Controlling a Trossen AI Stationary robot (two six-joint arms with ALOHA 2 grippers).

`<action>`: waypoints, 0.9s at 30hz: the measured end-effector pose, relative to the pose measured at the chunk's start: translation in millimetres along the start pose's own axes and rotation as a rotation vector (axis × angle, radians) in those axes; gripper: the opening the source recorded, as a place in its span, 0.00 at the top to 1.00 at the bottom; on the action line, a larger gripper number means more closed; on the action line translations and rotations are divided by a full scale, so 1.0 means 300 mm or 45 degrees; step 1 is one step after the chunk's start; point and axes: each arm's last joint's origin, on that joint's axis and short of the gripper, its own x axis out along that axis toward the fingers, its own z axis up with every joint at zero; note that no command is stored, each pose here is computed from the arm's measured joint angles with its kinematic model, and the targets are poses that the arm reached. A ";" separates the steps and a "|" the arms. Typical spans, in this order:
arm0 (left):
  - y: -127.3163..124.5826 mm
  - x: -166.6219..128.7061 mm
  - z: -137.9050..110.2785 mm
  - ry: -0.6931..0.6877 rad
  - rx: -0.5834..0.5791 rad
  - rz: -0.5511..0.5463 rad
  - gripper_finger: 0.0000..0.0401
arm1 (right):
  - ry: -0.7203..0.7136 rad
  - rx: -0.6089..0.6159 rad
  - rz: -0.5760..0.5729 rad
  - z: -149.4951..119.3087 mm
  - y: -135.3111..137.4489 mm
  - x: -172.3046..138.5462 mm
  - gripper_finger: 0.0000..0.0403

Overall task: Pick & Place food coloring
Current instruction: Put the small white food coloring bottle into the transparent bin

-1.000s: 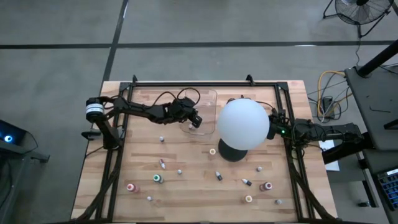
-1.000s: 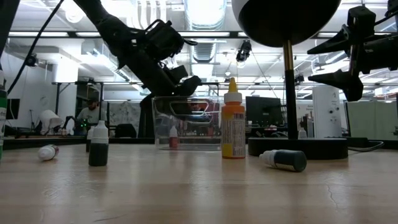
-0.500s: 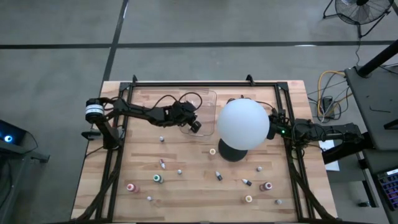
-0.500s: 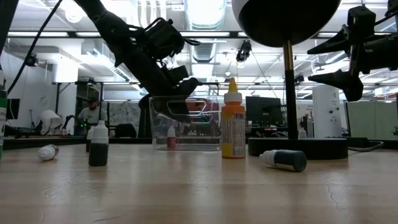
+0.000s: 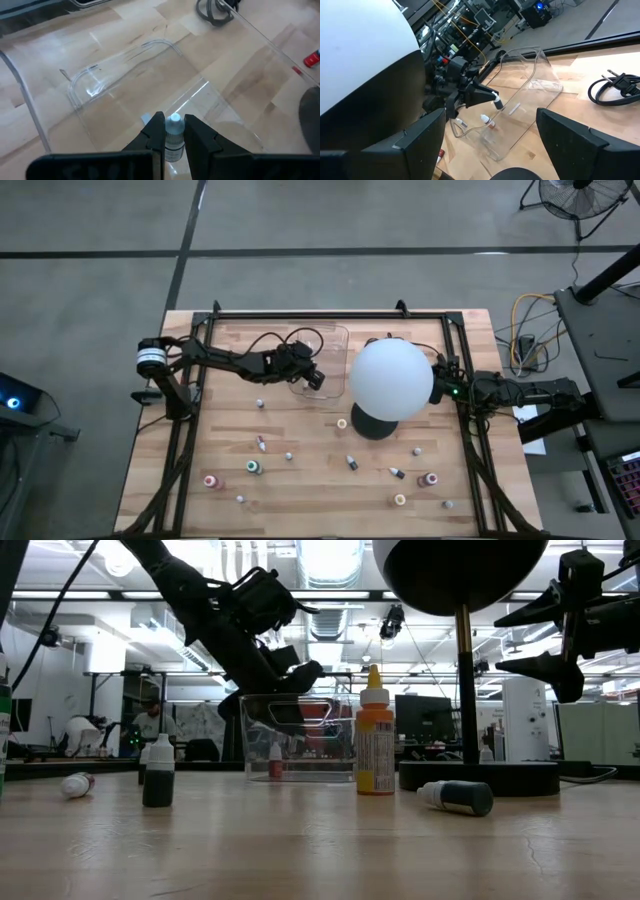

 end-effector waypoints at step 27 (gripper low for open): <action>-0.046 0.032 0.006 -0.008 0.050 -0.030 0.94 | 0.000 0.000 0.000 0.000 0.000 0.000 0.25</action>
